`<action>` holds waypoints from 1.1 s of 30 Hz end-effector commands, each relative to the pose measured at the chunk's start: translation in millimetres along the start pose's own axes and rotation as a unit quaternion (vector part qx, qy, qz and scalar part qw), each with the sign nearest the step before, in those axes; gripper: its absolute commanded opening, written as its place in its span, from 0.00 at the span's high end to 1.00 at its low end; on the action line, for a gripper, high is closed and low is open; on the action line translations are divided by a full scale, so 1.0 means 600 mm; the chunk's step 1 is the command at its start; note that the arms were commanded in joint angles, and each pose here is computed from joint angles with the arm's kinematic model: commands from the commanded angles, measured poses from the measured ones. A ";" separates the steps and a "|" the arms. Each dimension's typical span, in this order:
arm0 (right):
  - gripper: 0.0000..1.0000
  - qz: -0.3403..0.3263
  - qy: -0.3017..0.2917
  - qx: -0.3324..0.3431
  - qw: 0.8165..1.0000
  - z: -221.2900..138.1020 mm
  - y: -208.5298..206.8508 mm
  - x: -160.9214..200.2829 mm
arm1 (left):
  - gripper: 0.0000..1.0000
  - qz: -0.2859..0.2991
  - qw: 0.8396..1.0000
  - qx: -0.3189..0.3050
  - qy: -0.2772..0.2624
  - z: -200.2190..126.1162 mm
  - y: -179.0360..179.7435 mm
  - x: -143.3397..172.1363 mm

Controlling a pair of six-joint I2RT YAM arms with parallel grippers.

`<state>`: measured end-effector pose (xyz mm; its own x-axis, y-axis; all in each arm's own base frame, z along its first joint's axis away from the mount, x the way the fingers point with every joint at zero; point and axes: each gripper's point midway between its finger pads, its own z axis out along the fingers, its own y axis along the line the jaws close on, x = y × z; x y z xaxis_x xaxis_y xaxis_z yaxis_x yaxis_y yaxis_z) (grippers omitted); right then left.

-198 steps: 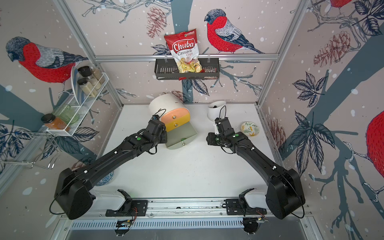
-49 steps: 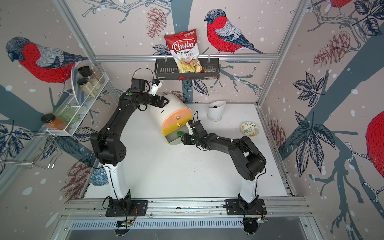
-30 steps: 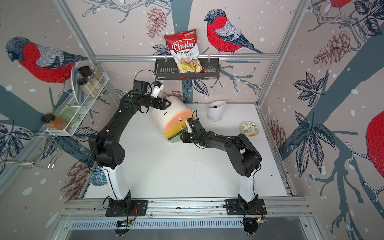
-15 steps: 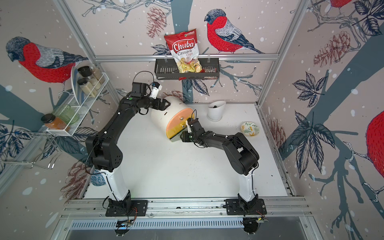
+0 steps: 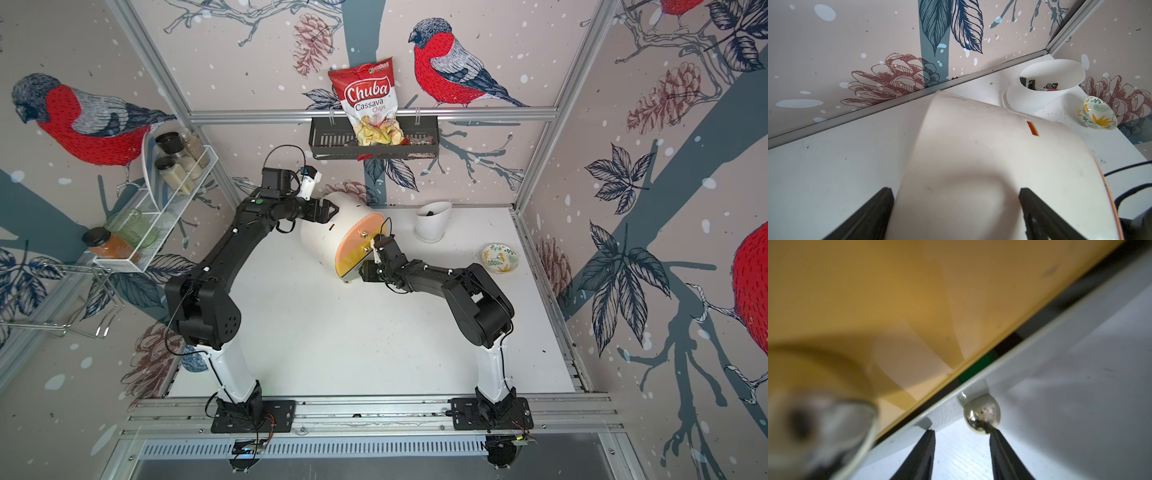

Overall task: Put the paint cans in the drawer according to color
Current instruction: Close the drawer in the storage box.

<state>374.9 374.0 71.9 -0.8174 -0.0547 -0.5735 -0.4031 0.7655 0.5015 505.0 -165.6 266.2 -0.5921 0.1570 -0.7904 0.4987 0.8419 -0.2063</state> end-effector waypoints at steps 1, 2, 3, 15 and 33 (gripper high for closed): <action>0.51 -0.011 -0.053 -0.062 0.997 -0.002 0.056 -0.048 | 0.03 -0.049 0.997 0.041 0.038 0.005 -0.031 0.033; 0.51 -0.010 -0.054 -0.062 0.997 -0.001 0.058 -0.048 | 0.03 -0.053 0.997 0.036 0.032 0.006 -0.025 0.029; 0.51 -0.008 -0.054 -0.064 0.996 0.000 0.059 -0.047 | 0.03 -0.059 0.998 0.031 0.024 0.007 -0.019 0.024; 0.51 -0.002 -0.055 -0.072 0.996 0.003 0.075 -0.048 | 0.03 -0.061 0.998 0.008 -0.023 -0.006 0.016 -0.021; 0.43 -0.052 -0.126 0.005 0.991 -0.217 0.053 -0.056 | 0.03 -0.046 0.952 -0.147 -0.266 -0.263 0.000 -0.023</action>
<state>335.7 340.0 186.6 -0.6810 0.0467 -0.7308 -0.4911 0.7111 0.5031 417.4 -100.7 339.2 -0.3382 -0.0734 -0.9382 0.2790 0.9443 -0.1745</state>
